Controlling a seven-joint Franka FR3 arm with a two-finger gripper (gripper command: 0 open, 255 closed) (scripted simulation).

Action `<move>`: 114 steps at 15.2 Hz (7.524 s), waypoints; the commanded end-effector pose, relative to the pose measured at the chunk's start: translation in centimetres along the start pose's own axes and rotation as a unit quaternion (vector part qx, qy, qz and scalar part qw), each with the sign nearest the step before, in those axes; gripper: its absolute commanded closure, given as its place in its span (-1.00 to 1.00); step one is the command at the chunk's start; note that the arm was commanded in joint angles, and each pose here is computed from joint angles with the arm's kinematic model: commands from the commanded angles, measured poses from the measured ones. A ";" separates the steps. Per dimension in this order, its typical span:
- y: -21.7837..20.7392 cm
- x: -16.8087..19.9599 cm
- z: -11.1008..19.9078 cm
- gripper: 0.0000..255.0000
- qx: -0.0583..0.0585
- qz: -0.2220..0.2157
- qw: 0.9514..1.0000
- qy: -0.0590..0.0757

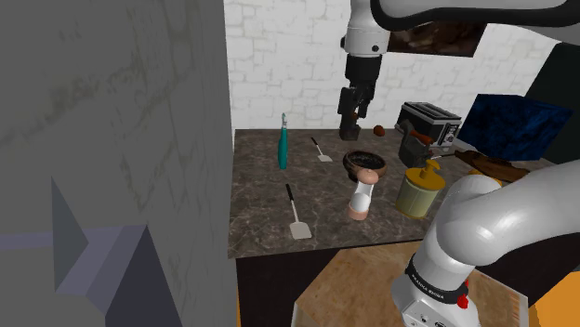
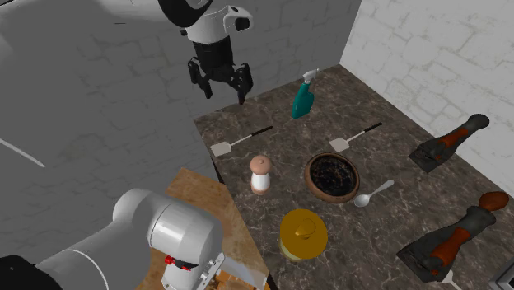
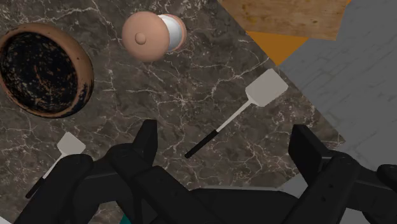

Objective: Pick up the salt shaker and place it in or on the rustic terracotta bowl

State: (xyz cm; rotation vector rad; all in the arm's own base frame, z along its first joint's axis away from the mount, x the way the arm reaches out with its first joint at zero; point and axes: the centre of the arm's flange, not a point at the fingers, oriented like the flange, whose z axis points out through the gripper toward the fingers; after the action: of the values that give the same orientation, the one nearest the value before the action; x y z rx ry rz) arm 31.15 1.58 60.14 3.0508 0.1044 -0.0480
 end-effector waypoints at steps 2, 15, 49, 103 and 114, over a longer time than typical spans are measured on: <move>0.8 -0.3 1.1 -1.00 0.002 0.000 1.000 0.003; 10.0 -3.2 16.1 -1.00 0.032 0.002 0.999 0.038; 11.1 -3.2 18.2 1.00 0.036 0.002 0.998 0.043; 36.0 4.5 3.8 1.00 0.036 0.002 0.998 0.043; 35.5 4.7 9.6 1.00 0.036 0.002 0.998 0.043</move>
State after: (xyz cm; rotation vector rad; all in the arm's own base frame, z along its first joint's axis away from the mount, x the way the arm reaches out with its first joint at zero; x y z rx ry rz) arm 38.08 -34.26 54.02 3.1247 0.1039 0.0791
